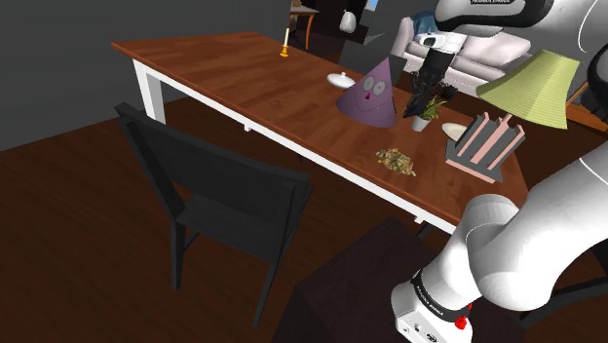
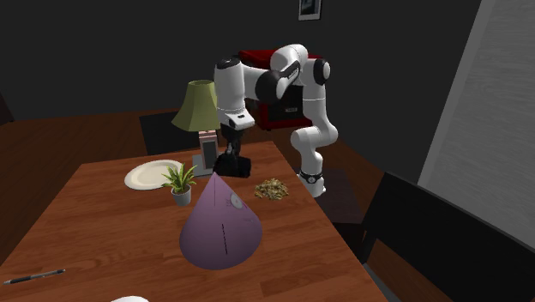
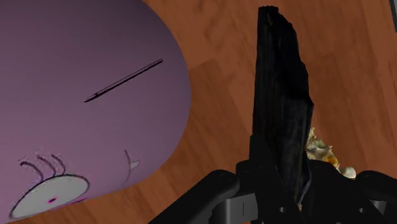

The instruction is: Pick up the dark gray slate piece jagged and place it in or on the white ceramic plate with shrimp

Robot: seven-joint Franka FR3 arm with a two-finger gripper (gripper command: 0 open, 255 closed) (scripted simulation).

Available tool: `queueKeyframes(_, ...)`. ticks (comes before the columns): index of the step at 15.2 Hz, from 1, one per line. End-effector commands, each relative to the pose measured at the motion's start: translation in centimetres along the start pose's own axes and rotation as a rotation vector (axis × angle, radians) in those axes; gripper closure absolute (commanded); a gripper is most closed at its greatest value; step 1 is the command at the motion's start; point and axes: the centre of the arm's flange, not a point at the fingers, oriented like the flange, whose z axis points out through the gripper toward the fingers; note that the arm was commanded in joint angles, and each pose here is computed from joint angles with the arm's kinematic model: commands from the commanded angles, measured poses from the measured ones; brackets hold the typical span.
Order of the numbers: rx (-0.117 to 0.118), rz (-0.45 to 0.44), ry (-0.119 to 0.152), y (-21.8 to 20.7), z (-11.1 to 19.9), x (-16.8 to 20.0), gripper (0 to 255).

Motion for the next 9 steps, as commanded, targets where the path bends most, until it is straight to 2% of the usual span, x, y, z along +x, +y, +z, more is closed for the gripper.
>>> queueKeyframes(1, -0.001, 0.003, -0.004, -1.4, -0.2, 1.9, 255)
queueKeyframes(9, -0.001, 0.003, -0.004, -7.1, -0.8, 10.8, 255)
